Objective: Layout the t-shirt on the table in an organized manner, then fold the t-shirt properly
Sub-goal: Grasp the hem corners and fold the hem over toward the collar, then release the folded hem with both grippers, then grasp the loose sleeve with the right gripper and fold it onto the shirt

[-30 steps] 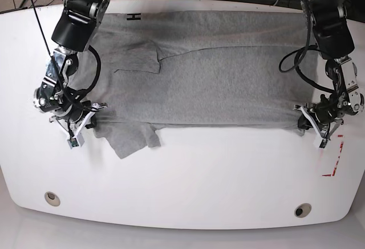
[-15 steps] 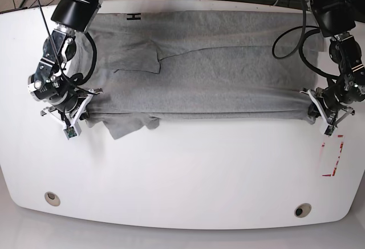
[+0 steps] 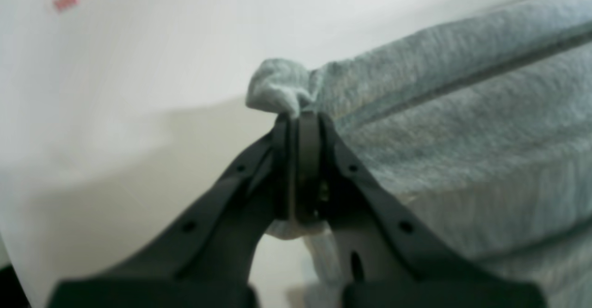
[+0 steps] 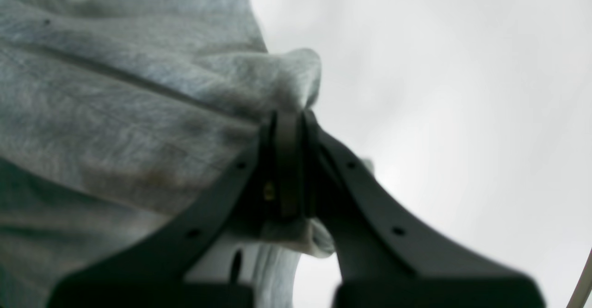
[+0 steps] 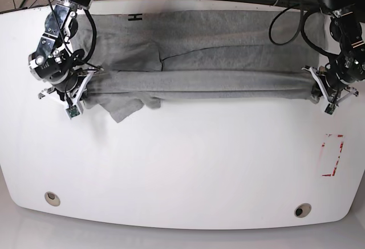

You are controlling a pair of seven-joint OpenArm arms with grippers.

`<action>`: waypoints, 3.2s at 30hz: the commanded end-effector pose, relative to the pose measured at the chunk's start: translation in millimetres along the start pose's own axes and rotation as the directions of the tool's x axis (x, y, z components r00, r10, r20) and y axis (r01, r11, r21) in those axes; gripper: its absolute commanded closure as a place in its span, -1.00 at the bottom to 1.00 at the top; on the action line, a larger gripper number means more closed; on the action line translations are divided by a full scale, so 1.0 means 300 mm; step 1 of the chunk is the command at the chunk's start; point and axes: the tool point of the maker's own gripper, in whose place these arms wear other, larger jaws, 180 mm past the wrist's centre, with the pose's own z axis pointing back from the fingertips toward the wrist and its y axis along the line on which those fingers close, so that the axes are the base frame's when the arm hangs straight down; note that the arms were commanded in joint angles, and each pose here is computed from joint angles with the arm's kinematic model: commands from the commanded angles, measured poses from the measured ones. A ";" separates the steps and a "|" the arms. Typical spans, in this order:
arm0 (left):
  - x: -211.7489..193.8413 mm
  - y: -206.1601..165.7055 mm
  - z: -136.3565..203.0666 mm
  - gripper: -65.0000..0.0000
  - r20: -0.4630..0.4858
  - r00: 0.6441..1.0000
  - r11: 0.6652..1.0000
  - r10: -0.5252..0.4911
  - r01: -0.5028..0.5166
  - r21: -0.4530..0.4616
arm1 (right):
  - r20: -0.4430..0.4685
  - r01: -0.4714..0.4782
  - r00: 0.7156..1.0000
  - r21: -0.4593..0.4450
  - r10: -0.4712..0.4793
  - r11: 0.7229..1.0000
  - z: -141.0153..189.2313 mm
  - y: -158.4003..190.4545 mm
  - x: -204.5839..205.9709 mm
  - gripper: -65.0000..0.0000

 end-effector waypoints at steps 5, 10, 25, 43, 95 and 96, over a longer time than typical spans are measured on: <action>-0.044 0.039 0.044 1.00 -0.043 0.998 0.998 -0.035 0.037 0.055 | -0.027 -0.016 1.000 -0.045 0.015 0.999 0.041 -0.009 -0.044 1.00; -0.100 0.019 0.044 1.00 -0.078 0.996 0.998 -0.035 0.038 0.041 | -0.061 -0.016 0.998 -0.029 0.015 0.999 0.044 0.019 -0.096 1.00; -0.193 -0.015 0.047 0.90 -0.142 0.989 0.999 -0.039 0.042 0.016 | -0.113 -0.014 0.994 -0.004 0.013 1.000 0.046 0.052 -0.174 0.71; -0.174 -0.012 0.055 -0.23 -0.129 0.990 0.998 -0.049 0.053 0.024 | 0.005 0.001 1.000 -0.025 -0.001 1.000 0.070 0.069 -0.038 -0.51; -0.054 -0.008 0.112 -0.23 -0.038 0.993 0.990 -0.114 0.117 0.073 | -0.006 0.173 0.983 0.370 -0.184 0.913 -0.245 0.469 0.105 1.00; -0.055 -0.010 0.112 -0.23 -0.037 0.993 0.991 -0.113 0.116 0.072 | -0.006 0.174 0.983 0.371 -0.185 0.912 -0.244 0.471 0.104 1.00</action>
